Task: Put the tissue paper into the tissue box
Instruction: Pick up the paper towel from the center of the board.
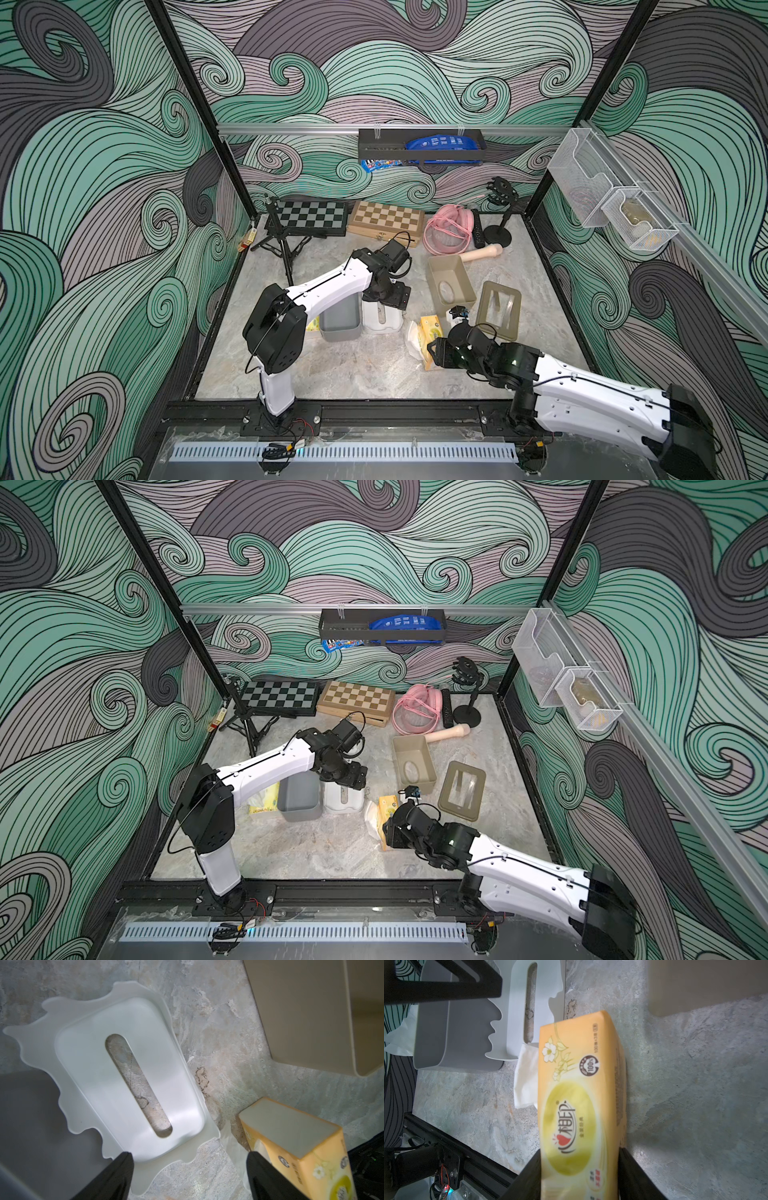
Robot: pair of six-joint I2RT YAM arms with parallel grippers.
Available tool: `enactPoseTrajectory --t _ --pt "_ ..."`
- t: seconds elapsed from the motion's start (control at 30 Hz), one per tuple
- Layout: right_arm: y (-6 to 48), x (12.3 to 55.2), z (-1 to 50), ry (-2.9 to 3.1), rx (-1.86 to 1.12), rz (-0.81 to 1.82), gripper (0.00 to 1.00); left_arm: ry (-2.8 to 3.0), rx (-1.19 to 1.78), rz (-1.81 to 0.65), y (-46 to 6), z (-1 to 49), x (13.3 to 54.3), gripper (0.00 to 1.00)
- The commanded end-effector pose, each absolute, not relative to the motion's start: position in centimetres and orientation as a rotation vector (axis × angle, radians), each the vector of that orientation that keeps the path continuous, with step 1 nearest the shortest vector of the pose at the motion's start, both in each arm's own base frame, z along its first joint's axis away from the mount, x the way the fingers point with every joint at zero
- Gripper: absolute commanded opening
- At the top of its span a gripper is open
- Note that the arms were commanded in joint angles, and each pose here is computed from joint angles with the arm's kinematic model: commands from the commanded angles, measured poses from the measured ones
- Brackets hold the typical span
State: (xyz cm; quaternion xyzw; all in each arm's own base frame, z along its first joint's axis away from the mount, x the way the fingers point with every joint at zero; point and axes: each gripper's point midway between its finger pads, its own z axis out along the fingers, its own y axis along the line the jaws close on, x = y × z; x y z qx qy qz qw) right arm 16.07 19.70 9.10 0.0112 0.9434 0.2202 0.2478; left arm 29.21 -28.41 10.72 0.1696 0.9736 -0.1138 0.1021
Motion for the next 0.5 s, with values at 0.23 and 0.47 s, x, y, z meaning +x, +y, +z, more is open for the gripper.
enactPoseTrajectory --t 0.23,0.47 --pt "20.4 17.5 15.6 2.498 -0.076 0.5 0.32 2.804 0.512 -0.373 -28.4 12.1 30.1 0.88" --pt "18.6 19.3 22.8 2.395 -0.073 0.336 0.31 2.739 0.435 -0.374 -27.2 14.1 32.1 0.88"
